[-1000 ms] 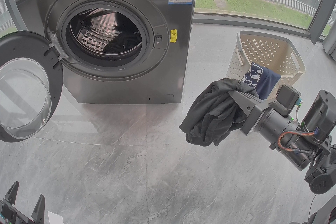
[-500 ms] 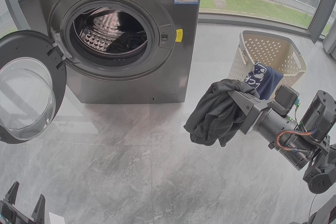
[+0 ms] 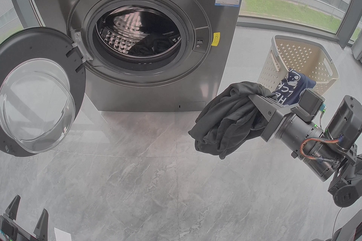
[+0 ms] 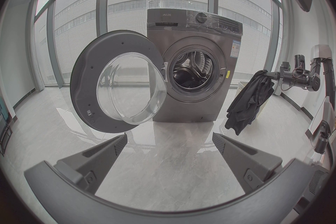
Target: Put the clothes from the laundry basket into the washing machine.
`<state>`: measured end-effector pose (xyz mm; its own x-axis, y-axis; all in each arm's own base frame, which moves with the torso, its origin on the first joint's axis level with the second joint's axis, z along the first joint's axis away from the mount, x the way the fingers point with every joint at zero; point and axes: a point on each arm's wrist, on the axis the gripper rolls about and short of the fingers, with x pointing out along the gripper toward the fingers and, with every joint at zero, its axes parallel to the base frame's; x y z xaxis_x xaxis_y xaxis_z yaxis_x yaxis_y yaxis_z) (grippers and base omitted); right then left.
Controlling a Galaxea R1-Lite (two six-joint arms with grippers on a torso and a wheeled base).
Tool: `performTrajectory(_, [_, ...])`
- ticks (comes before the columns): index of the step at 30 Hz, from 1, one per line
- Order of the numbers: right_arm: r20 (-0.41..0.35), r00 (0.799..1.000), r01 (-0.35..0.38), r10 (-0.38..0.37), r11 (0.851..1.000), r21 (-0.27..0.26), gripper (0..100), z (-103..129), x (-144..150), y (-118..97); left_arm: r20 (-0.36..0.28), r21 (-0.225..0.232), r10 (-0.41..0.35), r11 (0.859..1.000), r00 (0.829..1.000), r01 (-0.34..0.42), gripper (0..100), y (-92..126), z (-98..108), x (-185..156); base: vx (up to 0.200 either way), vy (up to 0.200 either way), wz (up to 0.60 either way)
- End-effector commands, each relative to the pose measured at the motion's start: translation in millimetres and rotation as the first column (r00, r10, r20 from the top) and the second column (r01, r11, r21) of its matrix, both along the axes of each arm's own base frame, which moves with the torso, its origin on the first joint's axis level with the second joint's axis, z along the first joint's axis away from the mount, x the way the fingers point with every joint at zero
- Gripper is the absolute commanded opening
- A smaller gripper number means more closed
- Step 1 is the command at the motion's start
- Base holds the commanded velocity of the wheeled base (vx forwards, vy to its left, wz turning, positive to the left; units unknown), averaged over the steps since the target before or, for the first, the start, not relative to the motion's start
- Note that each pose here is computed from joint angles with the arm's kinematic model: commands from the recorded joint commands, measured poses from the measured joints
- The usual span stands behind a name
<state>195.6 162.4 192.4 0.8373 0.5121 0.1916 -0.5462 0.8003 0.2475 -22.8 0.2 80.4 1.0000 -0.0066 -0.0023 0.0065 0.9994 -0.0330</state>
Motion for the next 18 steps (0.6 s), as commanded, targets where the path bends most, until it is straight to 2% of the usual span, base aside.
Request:
performTrajectory(1, [0.001,1.000,-0.002,0.002,1.000,0.001,0,0.4,-0.6,-0.3,-0.004,-0.001,-0.001,1.000,1.000,0.001,100,0.0,-4.7,0.3,-0.200,0.000,0.00])
performTrajectory(4, [0.001,1.000,-0.002,0.002,1.000,0.000,0,0.4,-0.6,-0.3,-0.004,-0.001,-0.001,1.000,1.000,0.001,100,0.0,-4.7,0.3,-0.200,0.000,0.00])
performTrajectory(14, [-0.001,1.000,-0.001,0.001,1.000,0.001,0,0.0,-0.7,-0.4,-0.005,-0.001,-0.001,1.000,1.000,0.001,100,0.0,-4.9,0.3,0.000,0.000,0.00])
performTrajectory(18, [-0.002,1.000,-0.001,0.001,1.000,0.000,0,-0.4,-0.9,-0.6,-0.004,0.001,-0.001,1.000,1.000,0.001,100,0.0,-4.7,0.3,0.000,0.200,0.00])
